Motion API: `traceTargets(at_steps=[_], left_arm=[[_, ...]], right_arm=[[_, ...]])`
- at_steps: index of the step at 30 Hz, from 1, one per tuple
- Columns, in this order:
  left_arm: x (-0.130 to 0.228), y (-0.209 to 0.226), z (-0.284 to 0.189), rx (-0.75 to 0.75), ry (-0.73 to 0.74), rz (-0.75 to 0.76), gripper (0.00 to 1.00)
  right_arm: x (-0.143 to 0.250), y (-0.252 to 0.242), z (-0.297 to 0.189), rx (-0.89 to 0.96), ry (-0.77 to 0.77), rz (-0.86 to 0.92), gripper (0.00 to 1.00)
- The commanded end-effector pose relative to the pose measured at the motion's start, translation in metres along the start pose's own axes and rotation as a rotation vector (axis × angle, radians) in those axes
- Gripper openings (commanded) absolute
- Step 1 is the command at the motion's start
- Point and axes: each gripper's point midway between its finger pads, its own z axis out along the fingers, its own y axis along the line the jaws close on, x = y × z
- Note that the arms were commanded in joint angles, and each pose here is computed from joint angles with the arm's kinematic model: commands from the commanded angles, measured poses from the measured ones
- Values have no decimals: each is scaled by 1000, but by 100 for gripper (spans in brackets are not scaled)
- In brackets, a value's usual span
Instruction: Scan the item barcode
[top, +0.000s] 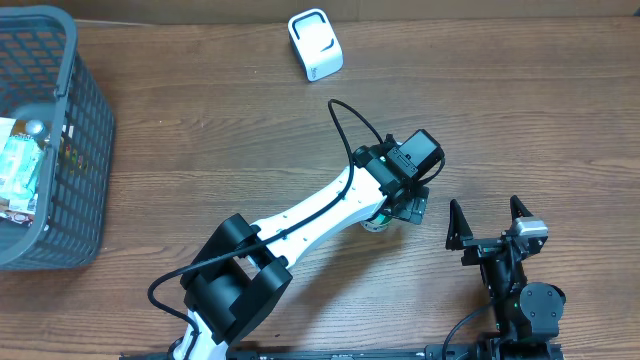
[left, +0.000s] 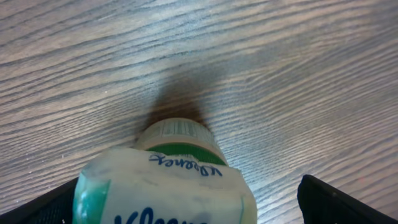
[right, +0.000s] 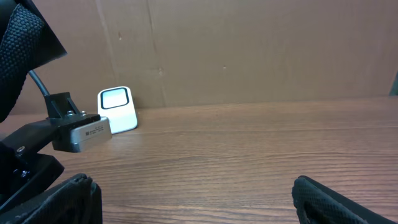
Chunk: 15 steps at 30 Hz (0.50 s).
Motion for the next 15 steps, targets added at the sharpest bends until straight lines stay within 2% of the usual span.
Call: traceTargets(at_steps=[1, 8, 15], left_arm=[[-2, -2, -3, 15, 8, 63, 100], [5, 1, -3, 6, 38, 64, 89], [11, -5, -3, 41, 68, 64, 84]], right_arm=[[3, -1, 0, 5, -1, -8, 100], [3, -1, 0, 5, -1, -8, 100], [3, -1, 0, 5, -1, -8, 100]])
